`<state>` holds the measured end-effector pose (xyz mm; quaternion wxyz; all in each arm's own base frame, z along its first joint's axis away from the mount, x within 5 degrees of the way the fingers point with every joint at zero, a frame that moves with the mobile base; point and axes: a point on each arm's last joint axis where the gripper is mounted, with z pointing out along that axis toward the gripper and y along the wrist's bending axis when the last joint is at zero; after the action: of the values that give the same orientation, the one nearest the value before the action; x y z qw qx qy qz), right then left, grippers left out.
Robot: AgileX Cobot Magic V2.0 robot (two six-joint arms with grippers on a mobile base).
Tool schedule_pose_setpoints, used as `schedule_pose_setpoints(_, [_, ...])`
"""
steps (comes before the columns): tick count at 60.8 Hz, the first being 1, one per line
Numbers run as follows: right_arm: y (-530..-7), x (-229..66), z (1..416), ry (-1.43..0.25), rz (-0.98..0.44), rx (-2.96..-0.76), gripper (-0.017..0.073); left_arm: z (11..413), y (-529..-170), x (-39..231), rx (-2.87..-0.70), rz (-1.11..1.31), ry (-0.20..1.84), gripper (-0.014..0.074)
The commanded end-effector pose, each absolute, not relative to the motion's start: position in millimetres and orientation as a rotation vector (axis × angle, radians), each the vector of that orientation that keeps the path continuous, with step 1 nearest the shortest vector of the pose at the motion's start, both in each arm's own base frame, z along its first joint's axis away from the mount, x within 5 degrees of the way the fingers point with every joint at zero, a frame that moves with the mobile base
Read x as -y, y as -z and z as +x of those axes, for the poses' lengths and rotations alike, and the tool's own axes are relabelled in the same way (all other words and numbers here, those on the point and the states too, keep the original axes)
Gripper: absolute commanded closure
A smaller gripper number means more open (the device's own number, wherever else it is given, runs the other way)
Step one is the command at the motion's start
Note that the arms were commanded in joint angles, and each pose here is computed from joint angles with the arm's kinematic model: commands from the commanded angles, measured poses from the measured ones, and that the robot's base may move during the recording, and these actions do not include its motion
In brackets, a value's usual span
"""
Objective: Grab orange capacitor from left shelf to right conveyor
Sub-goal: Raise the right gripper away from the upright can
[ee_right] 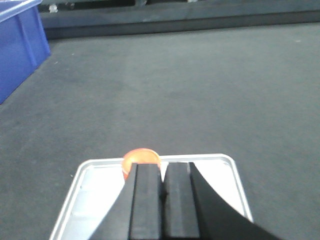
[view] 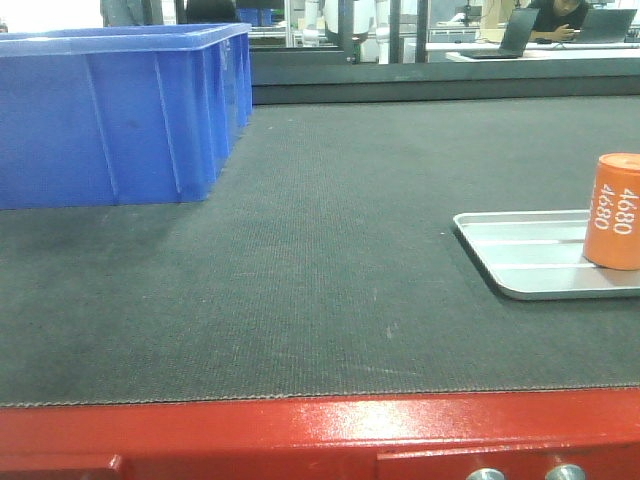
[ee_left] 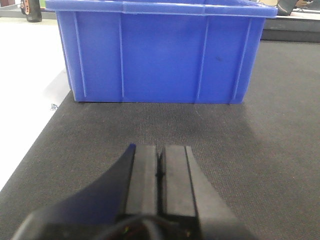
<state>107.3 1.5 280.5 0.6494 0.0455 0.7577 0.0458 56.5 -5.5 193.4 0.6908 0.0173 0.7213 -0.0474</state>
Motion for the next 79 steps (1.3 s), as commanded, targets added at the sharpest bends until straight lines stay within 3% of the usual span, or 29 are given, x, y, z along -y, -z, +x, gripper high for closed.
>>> schedule_pose_setpoints(1, [-291.7, 0.3, 94.2, -0.086, 0.103, -1.675, 0.0523, 55.4, -203.0, 4.7, -1.517, 0.026, 0.106, 0.072])
schedule_pose_setpoints(15, [-291.9, 3.3, 70.3, -0.07, 0.126, -1.659, 0.0523, 55.4, -203.0, 4.7, -1.517, 0.026, 0.106, 0.072])
schedule_pose_setpoints(79, [-292.4, 1.5, 65.4, 0.016, 0.028, -1.509, 0.0523, 55.4, -203.0, 4.7, -1.517, 0.026, 0.106, 0.072])
